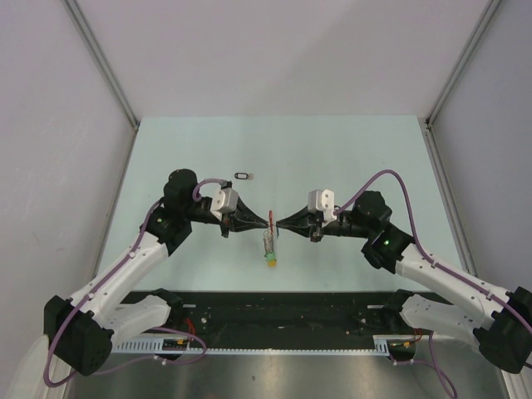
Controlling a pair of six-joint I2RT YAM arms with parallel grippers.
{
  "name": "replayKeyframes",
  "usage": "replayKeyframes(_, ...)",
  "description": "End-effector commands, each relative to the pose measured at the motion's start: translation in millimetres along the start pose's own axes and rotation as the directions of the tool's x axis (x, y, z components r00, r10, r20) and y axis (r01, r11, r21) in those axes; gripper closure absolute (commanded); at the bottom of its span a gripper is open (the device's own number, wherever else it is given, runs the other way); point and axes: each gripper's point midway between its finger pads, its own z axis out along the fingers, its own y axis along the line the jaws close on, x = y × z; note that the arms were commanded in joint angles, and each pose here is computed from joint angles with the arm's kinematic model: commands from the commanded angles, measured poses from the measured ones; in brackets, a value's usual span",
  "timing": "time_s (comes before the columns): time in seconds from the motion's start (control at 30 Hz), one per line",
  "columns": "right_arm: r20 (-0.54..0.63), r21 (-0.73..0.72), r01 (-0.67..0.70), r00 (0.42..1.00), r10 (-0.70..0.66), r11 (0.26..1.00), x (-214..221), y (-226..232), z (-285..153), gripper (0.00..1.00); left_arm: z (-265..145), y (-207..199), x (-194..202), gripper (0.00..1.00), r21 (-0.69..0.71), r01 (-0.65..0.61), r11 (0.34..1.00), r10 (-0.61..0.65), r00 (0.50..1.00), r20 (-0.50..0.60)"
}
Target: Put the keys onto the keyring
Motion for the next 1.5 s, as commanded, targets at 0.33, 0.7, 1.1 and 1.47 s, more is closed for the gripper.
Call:
replayKeyframes(0.33, 0.029, -0.012, 0.011, 1.0, -0.01, 1.0, -6.4, 0.2, 4.7, 1.0, -0.9, -9.2, -8.4, 1.0, 0.055, -0.028, 0.998, 0.027, 0.999, 0.031)
replayKeyframes(0.7, 0.033, -0.027, -0.002, 0.999, 0.003, 1.0, -5.8, 1.8, 7.4, 1.0, -1.1, -9.2, -8.3, 0.99, 0.057, -0.031, 0.998, 0.03, 0.999, 0.032)
replayKeyframes(1.1, 0.057, -0.052, -0.02, 0.998, 0.023, 0.998, -10.4, 6.2, 15.3, 1.0, -0.9, -11.5, -8.6, 1.0, 0.059, -0.044, 0.997, 0.042, 0.999, 0.034)
replayKeyframes(1.47, 0.069, -0.004, -0.016, 0.997, 0.016, 1.0, -15.2, 0.0, 21.1, 1.0, 0.0, -3.7, -6.3, 1.0, 0.006, -0.031, 1.0, 0.031, 0.999, 0.008)
